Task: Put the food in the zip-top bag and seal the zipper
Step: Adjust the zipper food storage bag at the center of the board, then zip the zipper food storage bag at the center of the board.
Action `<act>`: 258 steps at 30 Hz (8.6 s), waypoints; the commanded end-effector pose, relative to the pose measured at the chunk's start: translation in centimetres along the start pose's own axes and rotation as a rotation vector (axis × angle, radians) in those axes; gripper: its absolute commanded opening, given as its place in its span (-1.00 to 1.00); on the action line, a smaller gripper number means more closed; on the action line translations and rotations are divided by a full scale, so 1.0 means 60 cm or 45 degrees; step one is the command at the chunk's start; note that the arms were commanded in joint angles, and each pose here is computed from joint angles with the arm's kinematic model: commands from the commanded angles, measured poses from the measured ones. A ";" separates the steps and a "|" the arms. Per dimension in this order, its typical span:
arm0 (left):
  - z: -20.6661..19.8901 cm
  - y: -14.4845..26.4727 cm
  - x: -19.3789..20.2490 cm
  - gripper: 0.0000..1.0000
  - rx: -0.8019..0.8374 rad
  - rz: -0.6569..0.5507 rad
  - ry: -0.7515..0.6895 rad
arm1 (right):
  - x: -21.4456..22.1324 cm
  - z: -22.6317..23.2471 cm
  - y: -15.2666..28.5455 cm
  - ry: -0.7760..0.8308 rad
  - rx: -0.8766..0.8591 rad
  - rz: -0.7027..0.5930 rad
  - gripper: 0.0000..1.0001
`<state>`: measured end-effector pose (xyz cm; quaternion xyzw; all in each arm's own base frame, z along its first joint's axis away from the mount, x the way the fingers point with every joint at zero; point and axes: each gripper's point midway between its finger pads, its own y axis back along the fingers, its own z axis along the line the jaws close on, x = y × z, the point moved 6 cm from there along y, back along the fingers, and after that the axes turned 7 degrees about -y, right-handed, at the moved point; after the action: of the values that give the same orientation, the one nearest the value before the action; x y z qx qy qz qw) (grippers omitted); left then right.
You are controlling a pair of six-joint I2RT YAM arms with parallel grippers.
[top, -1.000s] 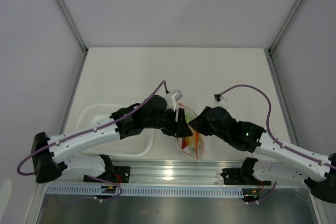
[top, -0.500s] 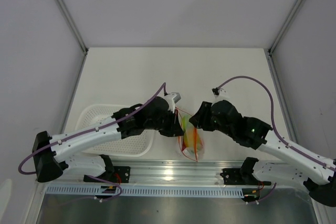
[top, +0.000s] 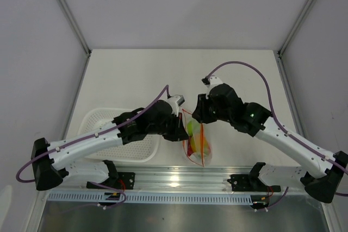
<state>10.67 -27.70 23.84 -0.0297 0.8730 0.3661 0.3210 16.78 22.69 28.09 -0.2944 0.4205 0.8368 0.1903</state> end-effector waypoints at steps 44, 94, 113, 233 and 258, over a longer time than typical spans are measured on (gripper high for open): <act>-0.022 0.053 -0.029 0.63 0.072 -0.166 -0.061 | -0.023 0.048 -0.030 -0.346 -0.101 -0.074 -1.00; -0.005 0.045 -0.012 -0.99 0.054 -0.064 -0.327 | -0.008 -0.053 0.054 -0.086 -0.009 -0.190 0.10; -0.075 0.146 0.011 -0.99 0.681 0.013 -0.595 | 0.036 -0.023 0.101 0.322 -0.584 -0.082 0.18; -0.113 0.109 -0.086 -0.26 0.549 -0.486 -0.630 | 0.072 0.058 0.122 0.123 -0.909 0.142 -1.00; -0.108 0.094 -0.073 -0.75 0.523 -0.406 -0.618 | 0.064 0.063 0.122 0.060 -0.892 0.109 -1.00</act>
<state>9.30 -28.35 31.90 -0.0118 0.8126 0.1390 0.5659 8.27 21.56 28.83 -0.3160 0.1604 0.9351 0.0086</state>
